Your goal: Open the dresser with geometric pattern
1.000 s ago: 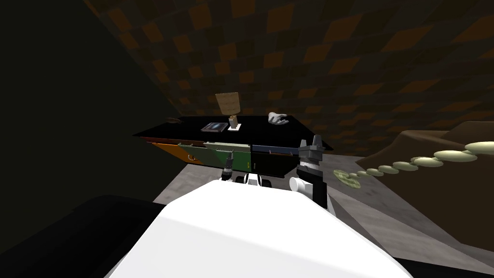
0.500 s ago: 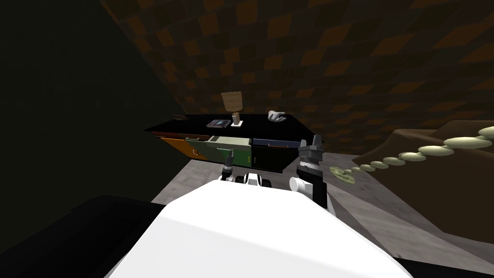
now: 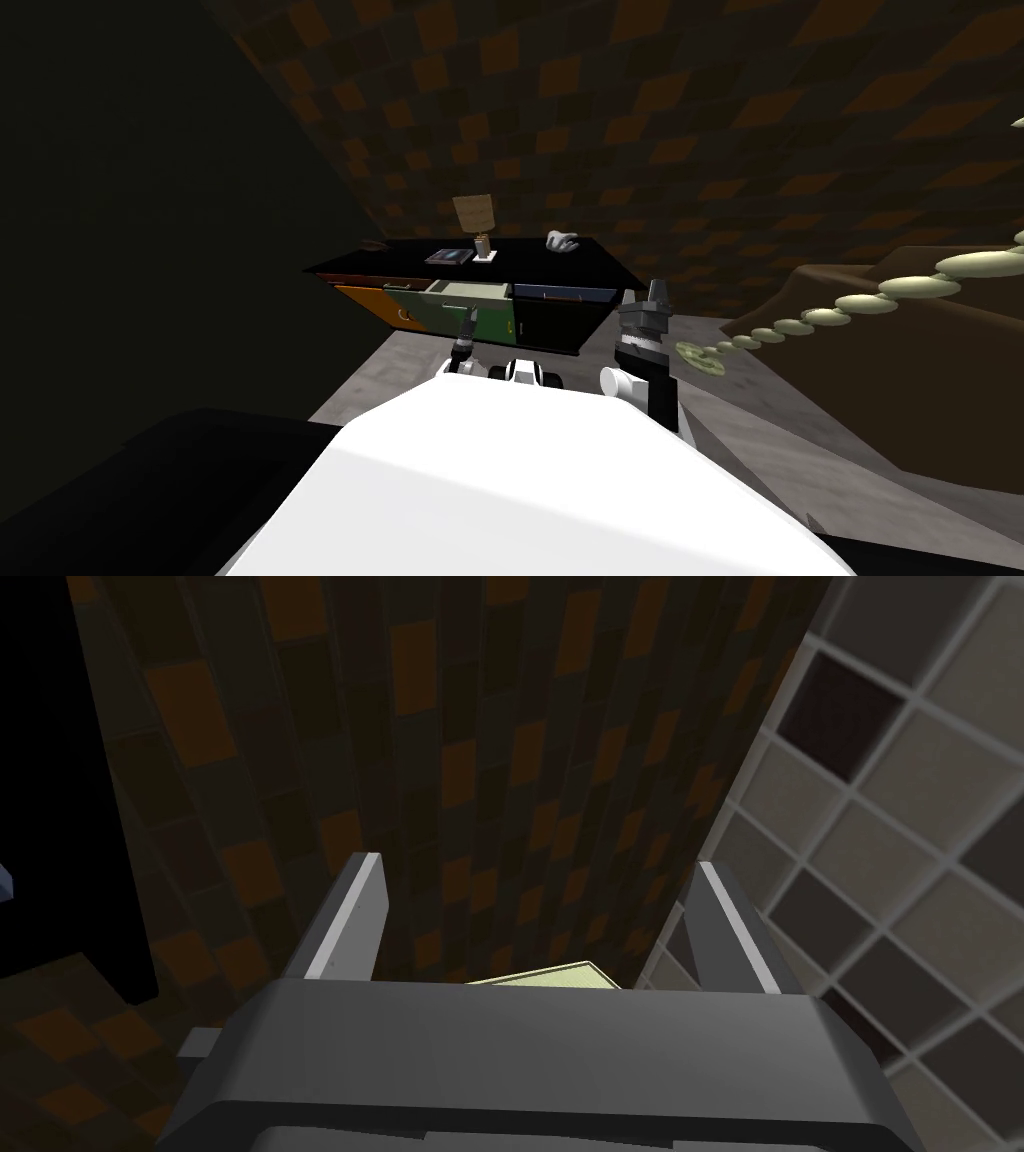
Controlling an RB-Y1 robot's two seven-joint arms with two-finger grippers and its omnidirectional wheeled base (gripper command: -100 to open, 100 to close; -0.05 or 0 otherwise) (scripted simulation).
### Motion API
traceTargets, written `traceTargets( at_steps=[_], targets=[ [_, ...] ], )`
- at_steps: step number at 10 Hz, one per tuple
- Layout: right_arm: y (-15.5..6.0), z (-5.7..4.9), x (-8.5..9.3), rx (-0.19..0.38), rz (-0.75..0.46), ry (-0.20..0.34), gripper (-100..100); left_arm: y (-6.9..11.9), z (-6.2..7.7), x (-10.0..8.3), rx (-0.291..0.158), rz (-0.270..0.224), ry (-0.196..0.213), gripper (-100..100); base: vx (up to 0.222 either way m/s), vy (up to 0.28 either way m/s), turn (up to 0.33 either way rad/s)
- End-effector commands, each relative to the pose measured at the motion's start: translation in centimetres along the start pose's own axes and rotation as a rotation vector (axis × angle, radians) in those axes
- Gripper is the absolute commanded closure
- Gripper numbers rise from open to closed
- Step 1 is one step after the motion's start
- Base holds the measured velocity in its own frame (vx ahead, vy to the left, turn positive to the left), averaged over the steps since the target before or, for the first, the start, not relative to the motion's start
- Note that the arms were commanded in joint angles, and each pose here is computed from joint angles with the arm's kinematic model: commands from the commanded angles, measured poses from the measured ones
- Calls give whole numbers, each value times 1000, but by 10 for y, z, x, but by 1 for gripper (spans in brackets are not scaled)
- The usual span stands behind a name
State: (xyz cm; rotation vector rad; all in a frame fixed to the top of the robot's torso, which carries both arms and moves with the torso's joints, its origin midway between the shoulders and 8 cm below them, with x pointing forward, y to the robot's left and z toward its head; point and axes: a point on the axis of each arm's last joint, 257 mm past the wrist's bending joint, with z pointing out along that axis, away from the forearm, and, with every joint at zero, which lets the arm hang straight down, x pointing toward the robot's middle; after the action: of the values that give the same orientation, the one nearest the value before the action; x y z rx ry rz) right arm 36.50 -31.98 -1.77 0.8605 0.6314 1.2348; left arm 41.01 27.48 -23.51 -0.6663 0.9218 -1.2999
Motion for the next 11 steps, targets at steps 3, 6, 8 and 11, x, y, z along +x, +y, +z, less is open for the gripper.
traceTargets(
  at_steps=[3, 6, 8, 11],
  targets=[
    [0, 0, 0, 0, 0, 0, 0, 9, 21, -66, -5, 3, -2, -100, -45, -151, -18],
    [0, 0, 0, 0, 0, 0, 0, 9, 37, -111, -1, 6, -16, -100, -63, -125, -19],
    [0, 0, 0, 0, 0, 0, 0, 6, 46, -133, 4, 7, -26, -100, -39, -98, -24],
    [0, 0, 0, 0, -1, 0, 0, 2, 55, -157, 10, 9, -38, -100, -12, -32, -13]
  ],
)
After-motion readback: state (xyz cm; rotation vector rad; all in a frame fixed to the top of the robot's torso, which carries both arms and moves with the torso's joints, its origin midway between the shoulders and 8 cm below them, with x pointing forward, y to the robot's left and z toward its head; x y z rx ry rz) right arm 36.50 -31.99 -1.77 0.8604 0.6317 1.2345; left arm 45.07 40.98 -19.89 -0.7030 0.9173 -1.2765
